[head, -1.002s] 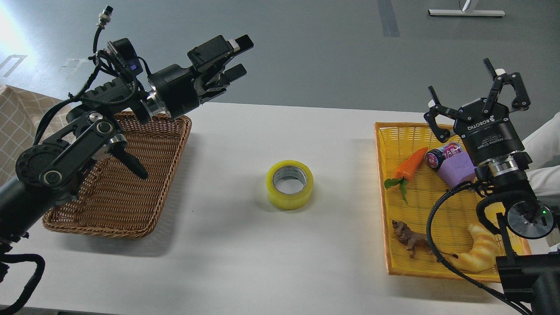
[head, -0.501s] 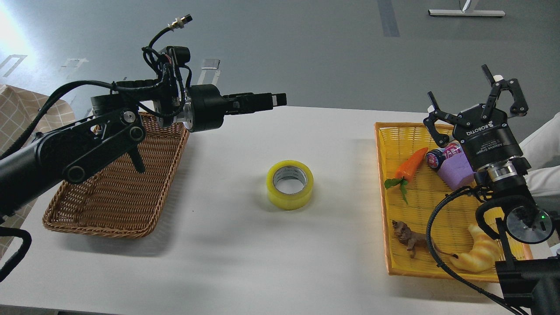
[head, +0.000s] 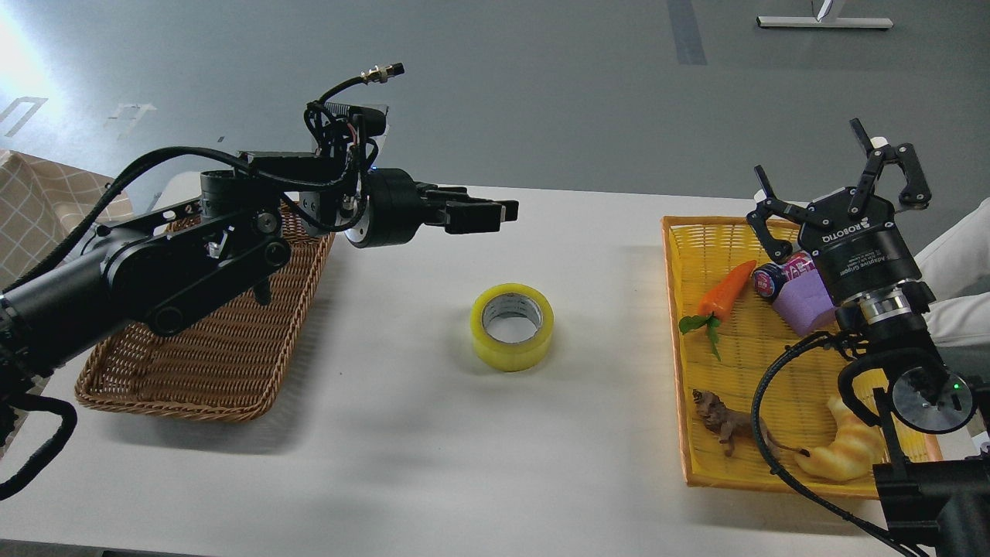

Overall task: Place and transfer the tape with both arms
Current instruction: 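Reach the left gripper to the tape roll and grasp it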

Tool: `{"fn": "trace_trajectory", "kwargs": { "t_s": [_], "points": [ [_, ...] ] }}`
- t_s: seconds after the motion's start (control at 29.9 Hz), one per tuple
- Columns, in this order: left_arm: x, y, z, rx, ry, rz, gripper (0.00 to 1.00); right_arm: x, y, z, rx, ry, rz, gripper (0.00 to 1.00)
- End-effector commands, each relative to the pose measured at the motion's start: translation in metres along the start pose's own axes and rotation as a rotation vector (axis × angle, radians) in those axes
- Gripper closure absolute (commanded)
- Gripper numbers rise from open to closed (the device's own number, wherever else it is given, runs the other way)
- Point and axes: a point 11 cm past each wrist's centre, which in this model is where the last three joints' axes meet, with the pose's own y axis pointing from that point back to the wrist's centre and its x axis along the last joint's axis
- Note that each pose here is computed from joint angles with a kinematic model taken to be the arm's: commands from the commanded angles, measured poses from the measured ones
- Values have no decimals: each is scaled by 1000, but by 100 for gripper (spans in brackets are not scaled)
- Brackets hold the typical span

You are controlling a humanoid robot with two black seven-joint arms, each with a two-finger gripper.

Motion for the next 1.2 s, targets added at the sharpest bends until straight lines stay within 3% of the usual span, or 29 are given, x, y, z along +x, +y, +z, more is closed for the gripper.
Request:
{"fn": "trace_trajectory", "kwargs": {
  "t_s": [0.0, 0.5, 1.17],
  "points": [
    [-8, -9, 8, -11, -26, -43, 2, 0, 1, 0, 0, 0, 1, 0],
    [-31, -26, -9, 131, -175, -180, 2, 1, 1, 3, -7, -1, 5, 0],
    [-56, -64, -3, 314, -232, -261, 2, 5, 4, 5, -11, -4, 18, 0]
  ]
}}
